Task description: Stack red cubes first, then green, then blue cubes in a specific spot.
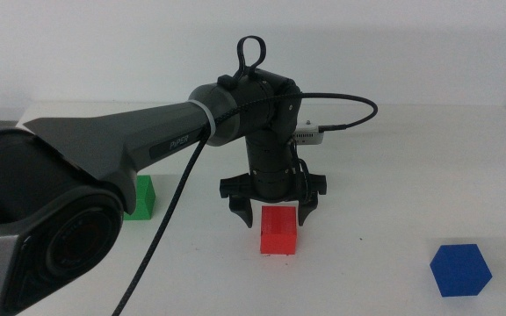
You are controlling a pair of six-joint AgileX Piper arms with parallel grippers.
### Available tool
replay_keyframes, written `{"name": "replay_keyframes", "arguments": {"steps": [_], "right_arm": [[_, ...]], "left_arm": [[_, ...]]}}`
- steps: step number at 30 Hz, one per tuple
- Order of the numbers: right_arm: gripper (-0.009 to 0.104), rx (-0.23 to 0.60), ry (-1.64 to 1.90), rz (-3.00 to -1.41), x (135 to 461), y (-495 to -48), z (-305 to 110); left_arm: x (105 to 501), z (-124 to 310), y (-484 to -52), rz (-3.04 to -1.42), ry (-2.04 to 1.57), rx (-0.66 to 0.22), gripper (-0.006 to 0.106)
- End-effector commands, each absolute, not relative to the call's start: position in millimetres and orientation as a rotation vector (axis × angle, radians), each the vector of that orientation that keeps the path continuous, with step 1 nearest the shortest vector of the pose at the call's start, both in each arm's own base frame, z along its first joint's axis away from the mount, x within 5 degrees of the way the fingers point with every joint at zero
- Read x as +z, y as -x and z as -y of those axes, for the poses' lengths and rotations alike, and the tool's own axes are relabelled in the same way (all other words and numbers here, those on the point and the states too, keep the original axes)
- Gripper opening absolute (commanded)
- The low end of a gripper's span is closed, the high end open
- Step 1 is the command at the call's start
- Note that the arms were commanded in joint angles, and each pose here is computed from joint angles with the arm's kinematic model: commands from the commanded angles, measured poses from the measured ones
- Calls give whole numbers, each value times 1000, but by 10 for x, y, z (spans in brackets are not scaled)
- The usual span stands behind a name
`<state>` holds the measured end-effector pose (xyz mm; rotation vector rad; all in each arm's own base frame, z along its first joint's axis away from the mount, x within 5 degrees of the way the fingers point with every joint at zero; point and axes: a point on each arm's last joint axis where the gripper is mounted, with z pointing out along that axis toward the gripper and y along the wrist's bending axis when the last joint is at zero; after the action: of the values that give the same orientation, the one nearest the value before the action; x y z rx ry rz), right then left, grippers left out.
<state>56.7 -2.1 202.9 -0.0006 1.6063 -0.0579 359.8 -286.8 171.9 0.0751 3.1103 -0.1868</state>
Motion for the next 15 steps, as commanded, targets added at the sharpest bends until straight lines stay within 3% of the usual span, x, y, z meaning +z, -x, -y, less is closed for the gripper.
{"name": "replay_keyframes", "arguments": {"steps": [1,7,12,15], "right_arm": [[93,-71,6,-1593,2033,-564,24],[93,-71,6,-1593,2033,-564,24],[93,-71,6,-1593,2033,-564,24],[93,-71,6,-1593,2033,-564,24]], "left_arm": [[1730,2879,-3603,-3102,-80,-192,94],[1941,2866,-3531,-3125,-117,-234,94],[2755,2686,-3452,-2904,-162,-251,94],[3248,2419,-3387,-2748,-119,-187,94]]}}
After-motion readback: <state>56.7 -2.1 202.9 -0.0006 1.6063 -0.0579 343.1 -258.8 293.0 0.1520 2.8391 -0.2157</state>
